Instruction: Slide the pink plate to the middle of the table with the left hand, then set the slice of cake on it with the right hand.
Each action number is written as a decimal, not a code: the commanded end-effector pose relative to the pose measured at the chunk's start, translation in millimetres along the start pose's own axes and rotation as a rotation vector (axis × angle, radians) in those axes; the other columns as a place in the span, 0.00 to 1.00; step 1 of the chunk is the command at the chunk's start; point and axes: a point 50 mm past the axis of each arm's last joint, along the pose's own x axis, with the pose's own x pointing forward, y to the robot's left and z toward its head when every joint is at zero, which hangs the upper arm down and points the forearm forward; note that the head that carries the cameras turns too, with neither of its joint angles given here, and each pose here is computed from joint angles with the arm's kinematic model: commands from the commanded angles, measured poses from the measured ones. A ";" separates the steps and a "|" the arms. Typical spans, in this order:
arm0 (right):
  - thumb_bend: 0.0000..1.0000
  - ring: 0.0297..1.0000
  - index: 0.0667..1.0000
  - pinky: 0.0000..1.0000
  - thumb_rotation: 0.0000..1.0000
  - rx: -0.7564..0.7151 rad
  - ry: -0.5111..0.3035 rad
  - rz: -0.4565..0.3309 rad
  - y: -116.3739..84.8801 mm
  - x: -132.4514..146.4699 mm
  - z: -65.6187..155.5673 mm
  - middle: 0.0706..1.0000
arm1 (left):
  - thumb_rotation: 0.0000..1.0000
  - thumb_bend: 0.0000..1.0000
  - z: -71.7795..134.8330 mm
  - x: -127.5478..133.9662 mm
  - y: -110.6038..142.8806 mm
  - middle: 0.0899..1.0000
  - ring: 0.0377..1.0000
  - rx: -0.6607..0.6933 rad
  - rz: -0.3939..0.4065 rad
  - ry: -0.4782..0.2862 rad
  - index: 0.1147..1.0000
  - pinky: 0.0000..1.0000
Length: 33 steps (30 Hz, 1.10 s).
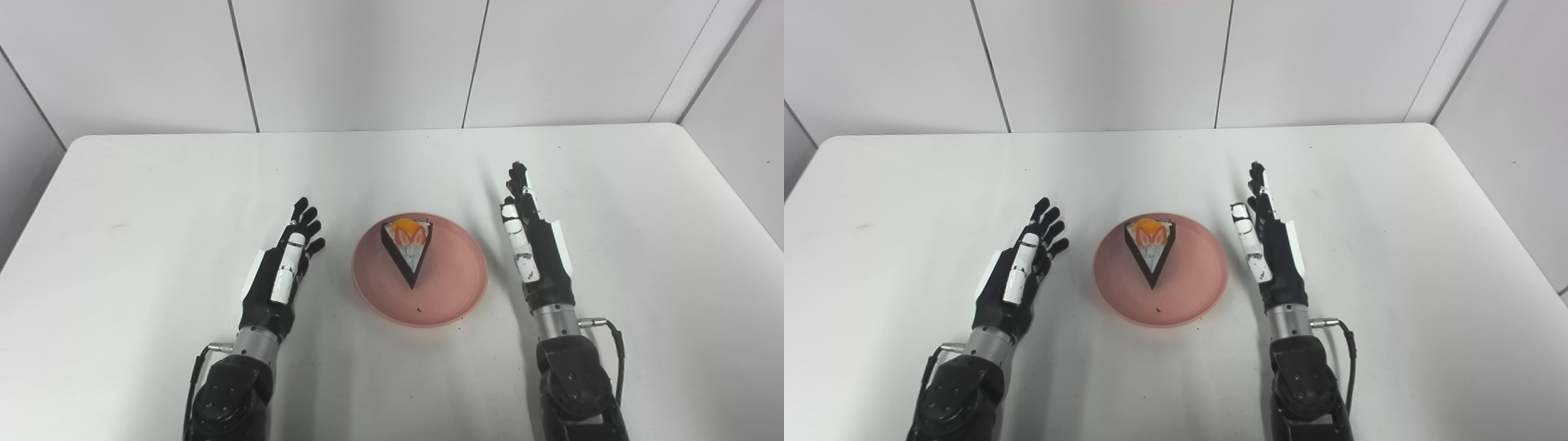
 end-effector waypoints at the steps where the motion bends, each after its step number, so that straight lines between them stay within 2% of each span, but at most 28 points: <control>1: 0.22 1.00 0.99 0.99 1.00 0.033 -0.048 -0.009 2.3 4.6 8.6 1.00 | 1.00 0.40 -0.9 -3.5 4.4 0.98 0.97 0.015 0.019 0.002 0.98 0.97; 8: 0.25 1.00 1.00 1.00 1.00 0.055 0.023 0.016 5.4 3.5 4.6 1.00 | 1.00 0.39 -4.9 0.5 10.6 0.98 0.97 0.037 0.016 0.006 0.98 0.97; 17: 0.23 1.00 1.00 1.00 1.00 0.033 0.078 0.031 6.6 4.0 7.1 1.00 | 1.00 0.40 -5.8 7.5 12.9 0.97 0.96 0.041 0.017 0.006 0.97 0.96; 33: 0.21 0.99 1.00 1.00 1.00 0.043 0.103 0.028 7.9 3.4 4.2 1.00 | 1.00 0.39 -5.8 8.8 11.8 0.96 0.94 0.049 0.017 0.022 0.96 0.93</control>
